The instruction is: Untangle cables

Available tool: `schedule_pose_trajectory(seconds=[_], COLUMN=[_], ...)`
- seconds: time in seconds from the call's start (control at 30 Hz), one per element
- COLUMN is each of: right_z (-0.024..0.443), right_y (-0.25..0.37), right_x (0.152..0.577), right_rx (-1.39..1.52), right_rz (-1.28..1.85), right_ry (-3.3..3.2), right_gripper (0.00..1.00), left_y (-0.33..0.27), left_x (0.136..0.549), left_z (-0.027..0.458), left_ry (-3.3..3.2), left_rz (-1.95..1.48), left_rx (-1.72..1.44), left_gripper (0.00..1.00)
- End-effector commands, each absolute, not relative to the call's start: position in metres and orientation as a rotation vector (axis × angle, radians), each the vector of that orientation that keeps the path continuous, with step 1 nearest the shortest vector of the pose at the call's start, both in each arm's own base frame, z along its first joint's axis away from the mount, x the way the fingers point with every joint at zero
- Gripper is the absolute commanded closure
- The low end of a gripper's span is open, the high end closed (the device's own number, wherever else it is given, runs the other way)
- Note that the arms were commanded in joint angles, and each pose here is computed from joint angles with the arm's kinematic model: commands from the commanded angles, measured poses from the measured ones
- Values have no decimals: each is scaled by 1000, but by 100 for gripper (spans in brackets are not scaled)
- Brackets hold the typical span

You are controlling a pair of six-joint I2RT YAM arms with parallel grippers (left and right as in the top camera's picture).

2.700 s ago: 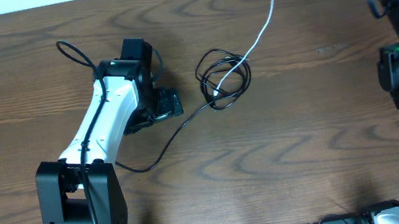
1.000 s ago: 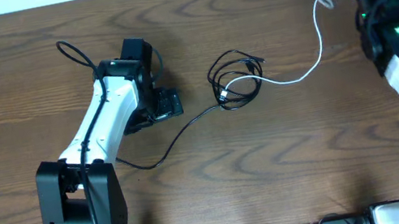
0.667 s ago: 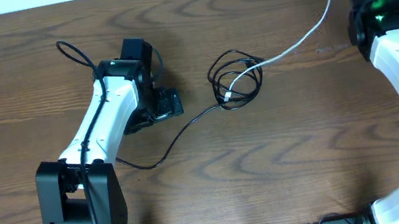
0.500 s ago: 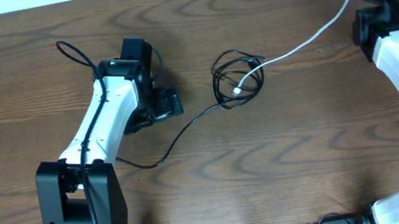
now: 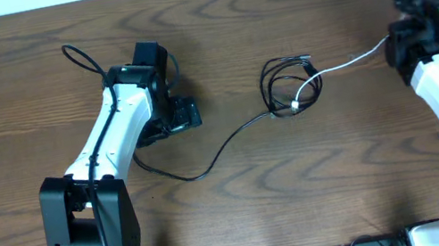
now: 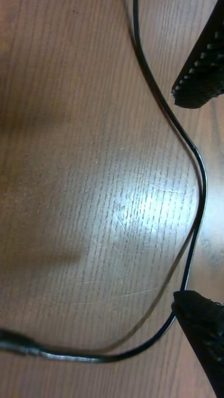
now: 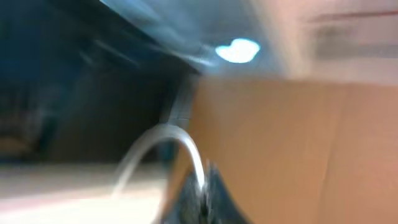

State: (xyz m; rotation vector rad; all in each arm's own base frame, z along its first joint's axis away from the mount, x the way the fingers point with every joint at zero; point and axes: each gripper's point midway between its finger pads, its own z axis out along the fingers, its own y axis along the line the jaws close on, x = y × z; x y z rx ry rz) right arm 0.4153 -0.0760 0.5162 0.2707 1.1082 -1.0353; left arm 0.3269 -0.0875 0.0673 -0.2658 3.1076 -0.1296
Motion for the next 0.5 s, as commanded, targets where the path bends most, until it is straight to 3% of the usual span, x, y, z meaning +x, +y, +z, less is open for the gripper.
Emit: schedule_pose_trajectory(seconds=[0.0,0.1,0.47], right_z=[474,425,306], right_y=[-57,-49,-13], right_x=[451,472,479], right_rx=[116,63,-54], right_rz=[-991,-869,-506], right_ry=[1301,1486,1927], right_gripper=[99,99,99], left_y=[-87,-87,-87], left_x=[331,331,331], left_z=[68,68,68], left_ry=[3104,3104,3103], left_rz=[-121,-121,-121], left_rx=[-270,-270,-270], left_gripper=[2,2,2])
